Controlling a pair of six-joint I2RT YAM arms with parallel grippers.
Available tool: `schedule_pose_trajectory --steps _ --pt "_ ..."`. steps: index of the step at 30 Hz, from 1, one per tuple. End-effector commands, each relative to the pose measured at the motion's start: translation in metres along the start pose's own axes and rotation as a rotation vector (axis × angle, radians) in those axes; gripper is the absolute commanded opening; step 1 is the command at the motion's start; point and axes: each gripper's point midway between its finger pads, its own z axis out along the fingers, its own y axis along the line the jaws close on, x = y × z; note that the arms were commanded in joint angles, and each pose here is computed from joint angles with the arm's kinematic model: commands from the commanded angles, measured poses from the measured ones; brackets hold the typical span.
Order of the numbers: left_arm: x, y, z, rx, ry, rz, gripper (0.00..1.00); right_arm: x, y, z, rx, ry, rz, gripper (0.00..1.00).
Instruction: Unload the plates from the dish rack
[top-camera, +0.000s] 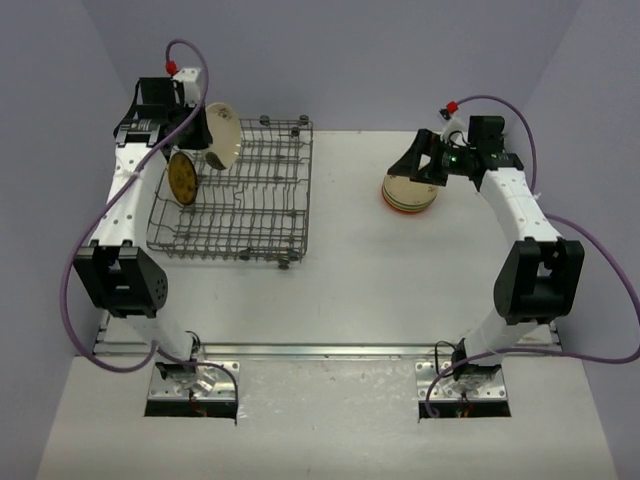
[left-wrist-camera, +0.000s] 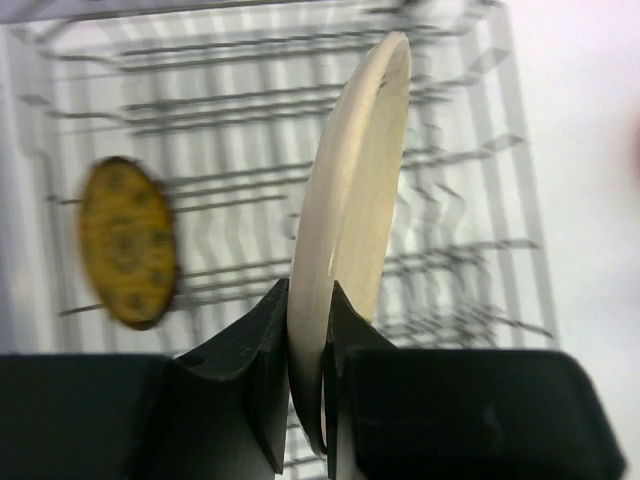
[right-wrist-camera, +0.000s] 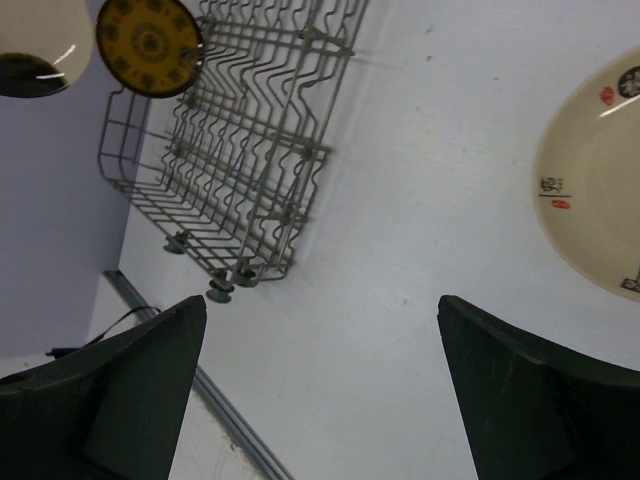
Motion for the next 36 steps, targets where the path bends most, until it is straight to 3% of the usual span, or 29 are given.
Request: schedule_pose_trajectory --steps 1,3,9,16,19,23,25,27,30,32,36 --pt "0.006 -0.112 -0.043 0.583 -0.037 -0.041 0.00 -0.018 0.085 -0.011 -0.255 -0.092 -0.226 0.96" --pt "0.011 -0.142 -0.056 0.729 -0.013 -0.073 0.00 -0.015 0.098 -0.008 -0.279 -0.083 -0.264 0.95" --pt "0.043 -0.212 -0.073 0.947 0.082 -0.026 0.00 0.008 0.131 0.015 -0.326 -0.011 -0.342 0.90" --pt "0.064 -0.230 -0.073 1.059 0.175 -0.060 0.00 0.026 0.149 0.040 -0.337 0.048 -0.377 0.87" --pt "0.070 -0.234 -0.072 1.072 0.193 -0.061 0.00 0.027 0.152 0.048 -0.337 0.054 -0.379 0.69" --pt "0.072 -0.232 -0.066 1.043 0.198 -0.062 0.03 0.027 0.152 0.050 -0.334 0.054 -0.381 0.19" --pt "0.071 -0.229 -0.061 1.006 0.191 -0.058 0.26 0.028 0.145 0.052 -0.295 0.053 -0.377 0.00" --pt "0.069 -0.220 -0.049 0.911 0.183 -0.054 0.57 0.027 0.136 0.051 -0.270 0.049 -0.372 0.00" --pt "0.056 -0.181 -0.018 0.614 0.132 -0.034 0.94 0.015 0.104 0.044 -0.201 0.025 -0.290 0.00" --pt "0.041 -0.129 0.005 0.316 0.074 -0.044 0.97 -0.001 0.064 0.035 -0.115 -0.009 -0.206 0.00" --pt "0.027 -0.052 0.015 0.014 0.026 -0.099 0.98 -0.028 -0.022 0.020 0.135 -0.049 -0.120 0.00"
